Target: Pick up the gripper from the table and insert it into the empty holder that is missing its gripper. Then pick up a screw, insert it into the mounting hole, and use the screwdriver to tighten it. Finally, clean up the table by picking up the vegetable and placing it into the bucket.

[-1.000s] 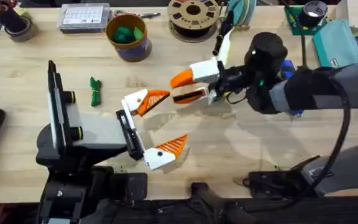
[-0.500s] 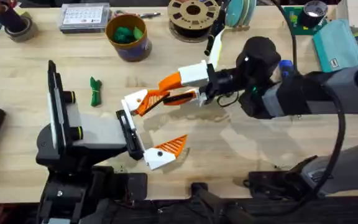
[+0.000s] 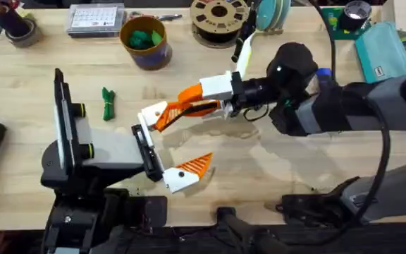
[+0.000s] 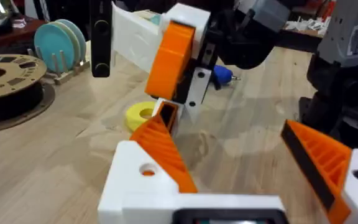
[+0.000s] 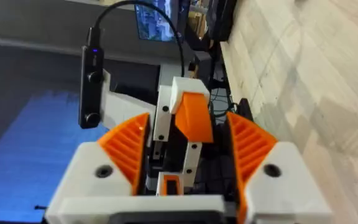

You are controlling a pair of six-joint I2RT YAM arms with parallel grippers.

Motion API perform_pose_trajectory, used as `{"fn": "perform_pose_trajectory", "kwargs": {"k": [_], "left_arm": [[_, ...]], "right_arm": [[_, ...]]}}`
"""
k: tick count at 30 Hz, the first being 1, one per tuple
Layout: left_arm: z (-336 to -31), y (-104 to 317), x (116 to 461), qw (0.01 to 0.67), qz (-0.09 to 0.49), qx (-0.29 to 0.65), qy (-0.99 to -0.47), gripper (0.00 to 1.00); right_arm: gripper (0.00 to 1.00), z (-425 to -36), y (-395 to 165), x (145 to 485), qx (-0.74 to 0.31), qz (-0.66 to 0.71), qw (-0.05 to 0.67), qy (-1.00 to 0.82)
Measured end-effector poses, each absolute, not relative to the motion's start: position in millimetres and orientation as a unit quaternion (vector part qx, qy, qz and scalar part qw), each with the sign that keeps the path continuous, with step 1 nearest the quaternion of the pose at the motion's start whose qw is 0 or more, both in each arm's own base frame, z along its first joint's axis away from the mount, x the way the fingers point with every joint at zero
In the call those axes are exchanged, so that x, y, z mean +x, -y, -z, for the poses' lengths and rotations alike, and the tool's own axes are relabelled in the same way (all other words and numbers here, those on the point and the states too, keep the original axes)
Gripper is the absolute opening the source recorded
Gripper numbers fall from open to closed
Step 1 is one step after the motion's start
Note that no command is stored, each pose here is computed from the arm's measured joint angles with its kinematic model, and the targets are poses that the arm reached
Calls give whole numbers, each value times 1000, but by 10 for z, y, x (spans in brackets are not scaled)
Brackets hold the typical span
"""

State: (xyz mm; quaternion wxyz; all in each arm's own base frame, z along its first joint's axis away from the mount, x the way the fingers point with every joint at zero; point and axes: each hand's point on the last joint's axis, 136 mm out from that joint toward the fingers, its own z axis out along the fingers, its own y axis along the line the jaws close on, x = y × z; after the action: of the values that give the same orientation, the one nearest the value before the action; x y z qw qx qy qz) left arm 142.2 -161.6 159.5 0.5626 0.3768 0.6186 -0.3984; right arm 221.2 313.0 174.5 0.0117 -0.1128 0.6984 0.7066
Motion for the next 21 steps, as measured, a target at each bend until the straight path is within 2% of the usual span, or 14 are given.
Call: {"fn": "perform_pose_trajectory", "kwargs": {"k": [2,7,10,12,14,15,21], "left_arm": [[-1595,1616,1422,563,398,377,-619,986],[-1595,1616,1422,563,398,377,-619,986],[-1595,1616,1422,563,398,377,-619,986],[-1595,1616,1422,563,398,377,-619,986],[-1596,1616,1422,565,396,380,-617,986],[-1595,1616,1422,564,396,379,-617,986],[-1595,1616,1422,564,396,379,-617,986]], "right_arm": [[645,-1744,-3138,2200,-114,-707,10,-698],[598,-1745,-3152,2175,-117,-707,7,-698],[440,-1745,-3155,2165,-119,-707,6,-697],[275,-1744,-3154,2162,-120,-707,5,-697],[68,-1719,-3152,2158,-116,-705,0,-699],[23,-1704,-3153,2157,-114,-705,-3,-700],[13,-1701,-3153,2156,-115,-705,-4,-700]]}}
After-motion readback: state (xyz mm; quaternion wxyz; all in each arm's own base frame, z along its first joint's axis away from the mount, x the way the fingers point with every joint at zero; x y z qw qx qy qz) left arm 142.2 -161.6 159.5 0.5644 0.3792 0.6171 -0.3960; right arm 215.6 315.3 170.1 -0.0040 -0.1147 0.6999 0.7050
